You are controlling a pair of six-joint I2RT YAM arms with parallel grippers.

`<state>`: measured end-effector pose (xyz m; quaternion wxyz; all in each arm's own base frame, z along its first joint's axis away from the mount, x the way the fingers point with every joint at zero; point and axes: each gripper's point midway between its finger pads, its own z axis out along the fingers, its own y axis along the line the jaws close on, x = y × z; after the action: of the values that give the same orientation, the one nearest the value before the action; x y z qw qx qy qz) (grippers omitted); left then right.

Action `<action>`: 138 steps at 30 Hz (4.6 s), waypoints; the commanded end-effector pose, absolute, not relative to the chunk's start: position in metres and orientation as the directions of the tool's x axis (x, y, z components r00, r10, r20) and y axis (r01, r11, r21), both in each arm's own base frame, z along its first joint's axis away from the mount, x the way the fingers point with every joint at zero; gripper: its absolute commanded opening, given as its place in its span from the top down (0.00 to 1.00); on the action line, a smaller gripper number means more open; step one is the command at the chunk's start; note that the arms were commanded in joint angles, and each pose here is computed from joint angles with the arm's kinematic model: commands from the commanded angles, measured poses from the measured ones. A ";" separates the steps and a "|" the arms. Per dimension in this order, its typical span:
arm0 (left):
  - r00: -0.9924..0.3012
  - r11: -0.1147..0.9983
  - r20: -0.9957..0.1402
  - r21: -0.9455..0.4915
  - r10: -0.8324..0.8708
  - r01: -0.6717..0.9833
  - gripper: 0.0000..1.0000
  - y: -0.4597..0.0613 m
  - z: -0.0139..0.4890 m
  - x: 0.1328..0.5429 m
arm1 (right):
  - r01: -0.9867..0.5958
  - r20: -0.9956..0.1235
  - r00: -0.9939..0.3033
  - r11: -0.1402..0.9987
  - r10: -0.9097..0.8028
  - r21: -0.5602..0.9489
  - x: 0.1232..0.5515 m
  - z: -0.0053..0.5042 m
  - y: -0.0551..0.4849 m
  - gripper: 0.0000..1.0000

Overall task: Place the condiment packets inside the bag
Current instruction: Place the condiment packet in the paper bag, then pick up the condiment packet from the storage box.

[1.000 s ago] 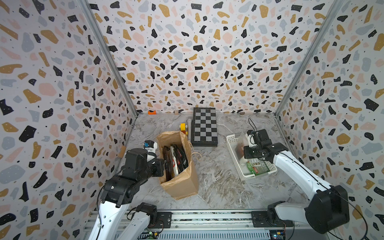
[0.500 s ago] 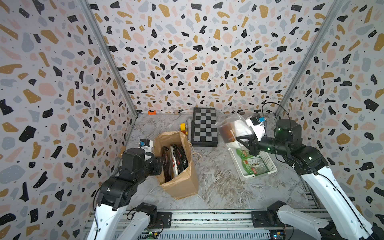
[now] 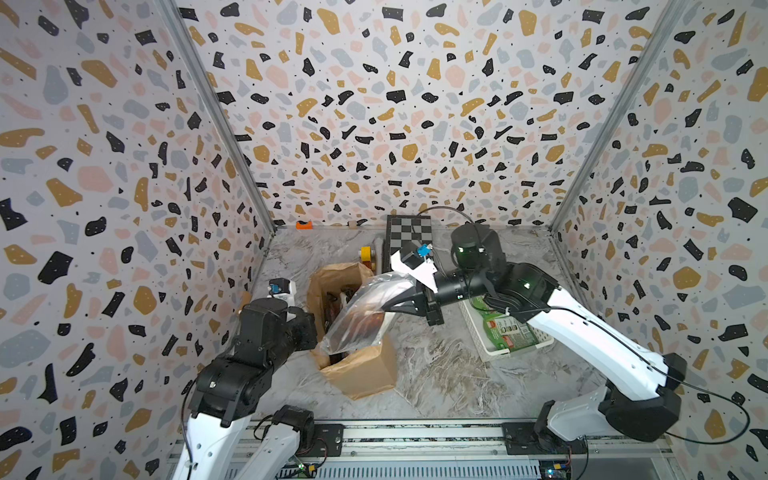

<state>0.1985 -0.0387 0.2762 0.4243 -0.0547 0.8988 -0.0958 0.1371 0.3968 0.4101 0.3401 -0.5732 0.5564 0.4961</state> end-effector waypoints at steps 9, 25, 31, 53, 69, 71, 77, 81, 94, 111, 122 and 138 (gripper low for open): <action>-0.627 0.962 -0.743 -0.271 -0.233 -0.037 0.79 -0.041 0.271 0.203 | -0.979 -0.945 -0.170 -0.059 -0.281 0.194 0.150 0.430 0.420 1.00; -0.614 0.903 -0.714 -0.429 -0.336 0.004 1.00 -0.059 0.282 0.204 | -0.786 -0.785 -0.611 0.197 -0.098 0.587 0.140 0.456 0.436 1.00; -0.570 0.910 -0.732 -0.407 -0.374 -0.075 1.00 -0.042 0.283 0.203 | -0.686 -0.713 -0.701 0.277 -0.003 0.673 0.152 0.451 0.433 1.00; -0.569 0.869 -0.712 -0.495 -0.411 -0.008 1.00 -0.060 0.291 0.206 | -0.669 -0.669 -0.742 0.083 -0.030 0.739 0.129 0.511 0.465 1.00; -0.566 0.891 -0.727 -0.454 -0.389 -0.029 1.00 -0.053 0.286 0.203 | -0.490 -0.555 -0.829 0.383 0.074 0.783 0.175 0.402 0.424 1.00; -0.564 0.891 -0.728 -0.453 -0.389 -0.030 1.00 -0.052 0.286 0.204 | -0.490 -0.545 -0.837 0.392 0.036 0.779 0.174 0.390 0.425 1.00; -0.567 0.887 -0.725 -0.462 -0.391 -0.021 1.00 -0.055 0.287 0.204 | -0.475 -0.506 -0.862 0.415 -0.040 0.776 0.174 0.367 0.437 1.00; -0.570 0.887 -0.729 -0.463 -0.380 0.001 1.00 -0.058 0.290 0.204 | -0.473 -0.523 -0.853 0.426 0.000 0.771 0.182 0.378 0.437 1.00; -0.622 0.876 -0.718 -0.471 -0.313 0.102 1.00 -0.077 0.288 0.207 | -0.448 -0.535 -0.844 0.523 0.018 0.725 0.197 0.356 0.469 1.00; -0.629 0.901 -0.726 -0.424 -0.279 0.090 1.00 -0.071 0.283 0.204 | -0.652 -0.682 -0.699 0.585 -0.215 0.483 0.179 0.329 0.496 0.70; -0.624 0.921 -0.736 -0.385 -0.262 0.067 1.00 -0.064 0.279 0.206 | -0.689 -0.774 -0.582 0.658 -0.251 0.305 0.202 0.359 0.435 0.41; -0.596 0.962 -0.777 -0.271 -0.205 0.022 0.54 -0.043 0.287 0.203 | 0.061 -0.503 -0.848 0.972 0.170 0.227 0.295 0.180 0.091 0.16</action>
<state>0.2028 -0.0484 0.2760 0.4307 -0.0560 0.8894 -0.1422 0.3051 0.1129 0.2398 0.3587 0.0317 0.9271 0.1041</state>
